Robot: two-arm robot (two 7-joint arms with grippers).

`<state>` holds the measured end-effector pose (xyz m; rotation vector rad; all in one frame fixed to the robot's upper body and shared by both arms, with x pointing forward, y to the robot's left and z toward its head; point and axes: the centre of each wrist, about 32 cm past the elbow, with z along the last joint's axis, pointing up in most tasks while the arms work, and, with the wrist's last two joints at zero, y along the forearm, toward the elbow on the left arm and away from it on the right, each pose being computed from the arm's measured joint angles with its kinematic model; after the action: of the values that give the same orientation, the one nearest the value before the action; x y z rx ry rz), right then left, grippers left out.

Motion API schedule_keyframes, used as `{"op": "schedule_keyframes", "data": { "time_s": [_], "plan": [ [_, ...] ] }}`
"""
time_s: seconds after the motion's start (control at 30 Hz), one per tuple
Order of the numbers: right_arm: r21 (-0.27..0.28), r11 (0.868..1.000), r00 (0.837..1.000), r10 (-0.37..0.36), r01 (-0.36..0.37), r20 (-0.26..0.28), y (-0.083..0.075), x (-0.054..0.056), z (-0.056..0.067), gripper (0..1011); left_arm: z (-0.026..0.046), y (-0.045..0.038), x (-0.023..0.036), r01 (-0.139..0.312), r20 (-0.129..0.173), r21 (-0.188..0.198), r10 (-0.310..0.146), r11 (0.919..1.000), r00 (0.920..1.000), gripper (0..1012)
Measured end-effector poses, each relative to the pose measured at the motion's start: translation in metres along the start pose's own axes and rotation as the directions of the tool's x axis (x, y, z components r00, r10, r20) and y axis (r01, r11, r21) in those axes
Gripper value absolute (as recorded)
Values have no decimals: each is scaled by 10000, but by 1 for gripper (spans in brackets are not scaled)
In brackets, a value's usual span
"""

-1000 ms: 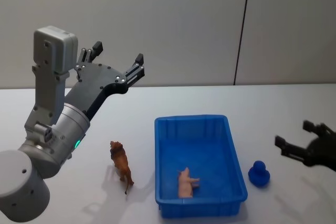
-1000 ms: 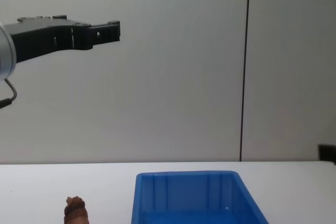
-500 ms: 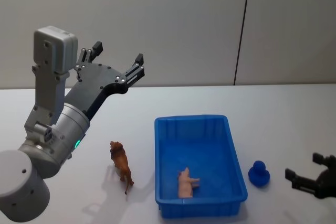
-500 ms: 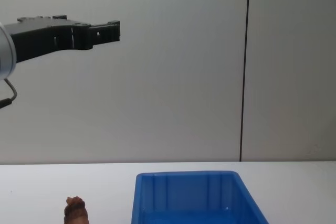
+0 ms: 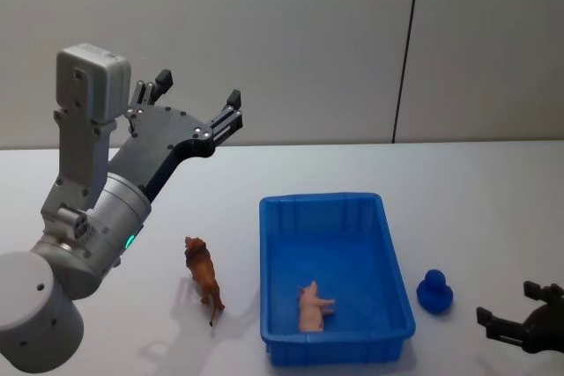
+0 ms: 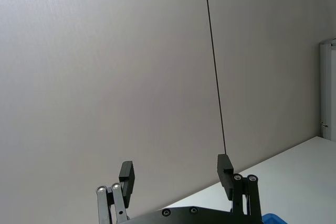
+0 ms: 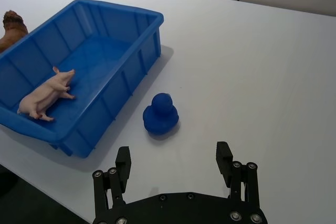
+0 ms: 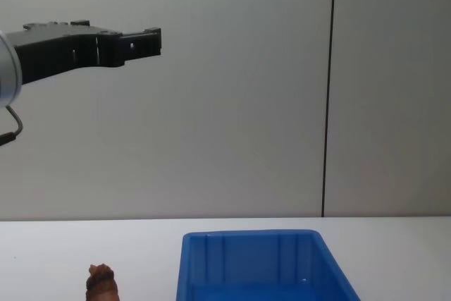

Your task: Pick up the two dolls from the table and place them into the box.

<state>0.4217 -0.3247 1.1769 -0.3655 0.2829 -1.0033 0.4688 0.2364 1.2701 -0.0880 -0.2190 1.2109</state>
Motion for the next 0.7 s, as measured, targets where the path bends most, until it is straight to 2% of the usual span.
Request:
{"op": "schedule_keyframes", "data": {
  "time_s": [0.7],
  "plan": [
    [-577,9976,9964,423,-381,733,584,11,40,1001,0,0,0,0,0,0,0,10000,10000,1001]
  ]
}}
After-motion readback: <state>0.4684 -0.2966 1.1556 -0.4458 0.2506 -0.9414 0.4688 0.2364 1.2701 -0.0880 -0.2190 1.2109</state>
